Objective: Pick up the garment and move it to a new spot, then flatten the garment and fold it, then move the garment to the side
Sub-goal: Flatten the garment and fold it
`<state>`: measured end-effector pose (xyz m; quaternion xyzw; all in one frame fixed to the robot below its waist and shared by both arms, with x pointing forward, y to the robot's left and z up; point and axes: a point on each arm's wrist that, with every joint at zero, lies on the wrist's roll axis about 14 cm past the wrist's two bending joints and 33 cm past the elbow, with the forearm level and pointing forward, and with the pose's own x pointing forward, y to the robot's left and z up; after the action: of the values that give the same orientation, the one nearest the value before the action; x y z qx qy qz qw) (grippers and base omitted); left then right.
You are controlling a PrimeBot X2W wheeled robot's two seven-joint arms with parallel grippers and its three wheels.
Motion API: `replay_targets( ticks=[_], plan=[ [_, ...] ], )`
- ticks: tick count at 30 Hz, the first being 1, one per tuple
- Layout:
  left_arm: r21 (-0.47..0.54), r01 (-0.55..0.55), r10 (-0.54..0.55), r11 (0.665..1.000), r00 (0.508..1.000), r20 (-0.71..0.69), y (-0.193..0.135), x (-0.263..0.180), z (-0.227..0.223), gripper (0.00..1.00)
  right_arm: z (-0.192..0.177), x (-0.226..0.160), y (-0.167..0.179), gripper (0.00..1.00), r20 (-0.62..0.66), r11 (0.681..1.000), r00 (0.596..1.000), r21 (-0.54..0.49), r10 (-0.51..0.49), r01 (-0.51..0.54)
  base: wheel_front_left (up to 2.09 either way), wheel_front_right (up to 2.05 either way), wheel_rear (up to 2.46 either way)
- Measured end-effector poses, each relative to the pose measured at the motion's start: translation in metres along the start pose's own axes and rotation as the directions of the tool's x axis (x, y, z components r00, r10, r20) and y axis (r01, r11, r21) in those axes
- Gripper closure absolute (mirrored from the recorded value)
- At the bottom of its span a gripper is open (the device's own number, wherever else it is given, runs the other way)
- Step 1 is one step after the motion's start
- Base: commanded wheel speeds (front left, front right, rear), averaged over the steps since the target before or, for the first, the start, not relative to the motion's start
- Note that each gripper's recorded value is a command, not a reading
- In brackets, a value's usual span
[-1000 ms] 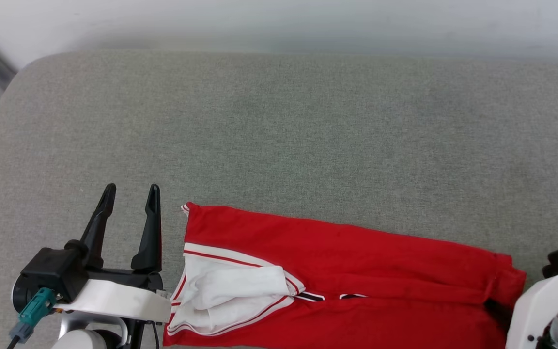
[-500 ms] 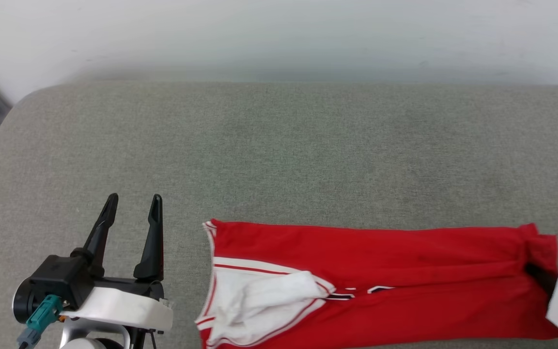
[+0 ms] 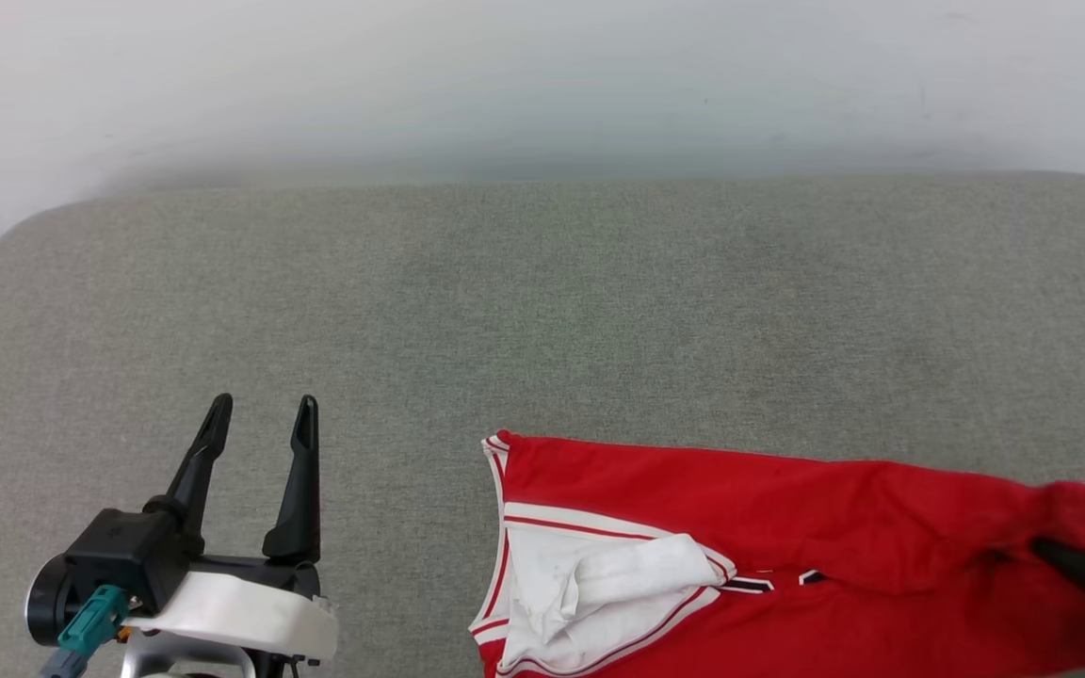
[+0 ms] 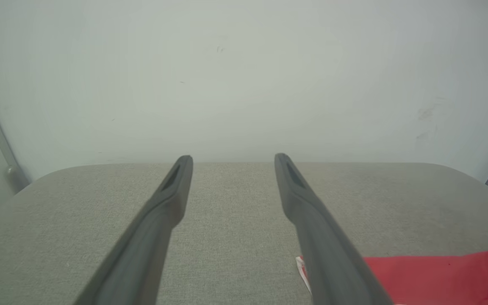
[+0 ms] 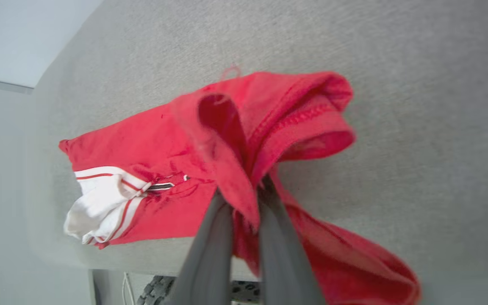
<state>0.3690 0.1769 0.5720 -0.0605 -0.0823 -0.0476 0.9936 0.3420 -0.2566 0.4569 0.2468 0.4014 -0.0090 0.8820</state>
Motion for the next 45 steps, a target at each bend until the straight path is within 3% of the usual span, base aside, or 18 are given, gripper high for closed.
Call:
replay_targets(
  ticks=[6, 12, 18, 23, 28, 29, 31, 35, 39, 42, 45],
  plan=[
    [0.005, 0.009, -0.009, 1.000, 1.000, -0.005, -0.003, -0.003, 0.001, 0.00, -0.026, 0.006, 0.053, 1.00, -0.121, 0.958, 0.954, 0.120, 0.273, -0.259, 0.00, 0.00, 0.00],
    [0.012, 0.000, 0.000, 1.000, 1.000, -0.016, 0.001, -0.008, 0.002, 0.00, -0.061, 0.023, 0.112, 1.00, -0.221, 0.836, 0.814, 0.265, 0.537, -0.480, 0.00, 0.00, 0.00],
    [0.010, -0.009, 0.009, 1.000, 1.000, -0.026, 0.005, -0.009, -0.001, 0.00, -0.077, 0.042, 0.175, 1.00, -0.251, 0.733, 0.693, 0.328, 0.676, -0.596, 0.00, 0.00, 0.00],
    [0.003, -0.013, 0.013, 1.000, 0.999, -0.040, 0.007, -0.004, -0.007, 0.00, -0.091, 0.058, 0.218, 1.00, -0.281, 0.689, 0.631, 0.343, 0.724, -0.638, 0.00, 0.00, 0.00],
    [-0.002, -0.019, 0.019, 1.000, 0.998, -0.056, 0.010, 0.004, -0.017, 0.00, -0.101, 0.087, 0.228, 1.00, -0.301, 0.740, 0.676, 0.290, 0.672, -0.607, 0.00, 0.00, 0.00],
    [-0.003, -0.021, 0.021, 1.000, 0.998, -0.061, 0.011, 0.005, -0.019, 0.00, -0.104, 0.091, 0.228, 0.92, -0.307, 0.746, 0.680, 0.288, 0.666, -0.601, 0.00, 0.00, 0.00],
    [-0.003, -0.028, 0.028, 1.000, 0.997, -0.075, 0.012, 0.006, -0.024, 0.00, -0.108, 0.096, 0.230, 0.00, -0.307, 0.752, 0.687, 0.290, 0.659, -0.592, 0.00, 0.00, 0.00],
    [-0.005, -0.022, 0.021, 1.000, 0.997, -0.078, 0.011, 0.007, -0.027, 0.00, -0.113, 0.099, 0.232, 0.00, -0.323, 0.767, 0.696, 0.249, 0.641, -0.591, 0.00, 0.00, 0.00],
    [-0.007, -0.010, 0.010, 1.000, 0.997, -0.074, 0.007, 0.008, -0.026, 0.00, -0.108, 0.092, 0.237, 0.00, -0.307, 0.776, 0.718, 0.141, 0.625, -0.615, 0.00, 0.00, 0.00],
    [-0.008, 0.001, -0.001, 1.000, 0.998, -0.064, 0.004, 0.007, -0.023, 0.00, -0.094, 0.084, 0.239, 0.00, -0.260, 0.771, 0.743, 0.015, 0.617, -0.636, 0.00, 0.00, 0.00],
    [-0.004, 0.008, -0.008, 1.000, 0.998, -0.054, 0.002, 0.007, -0.019, 0.00, -0.073, 0.079, 0.225, 0.00, -0.169, 0.782, 0.807, -0.197, 0.567, -0.591, 0.00, 0.00, 0.00]
  ],
)
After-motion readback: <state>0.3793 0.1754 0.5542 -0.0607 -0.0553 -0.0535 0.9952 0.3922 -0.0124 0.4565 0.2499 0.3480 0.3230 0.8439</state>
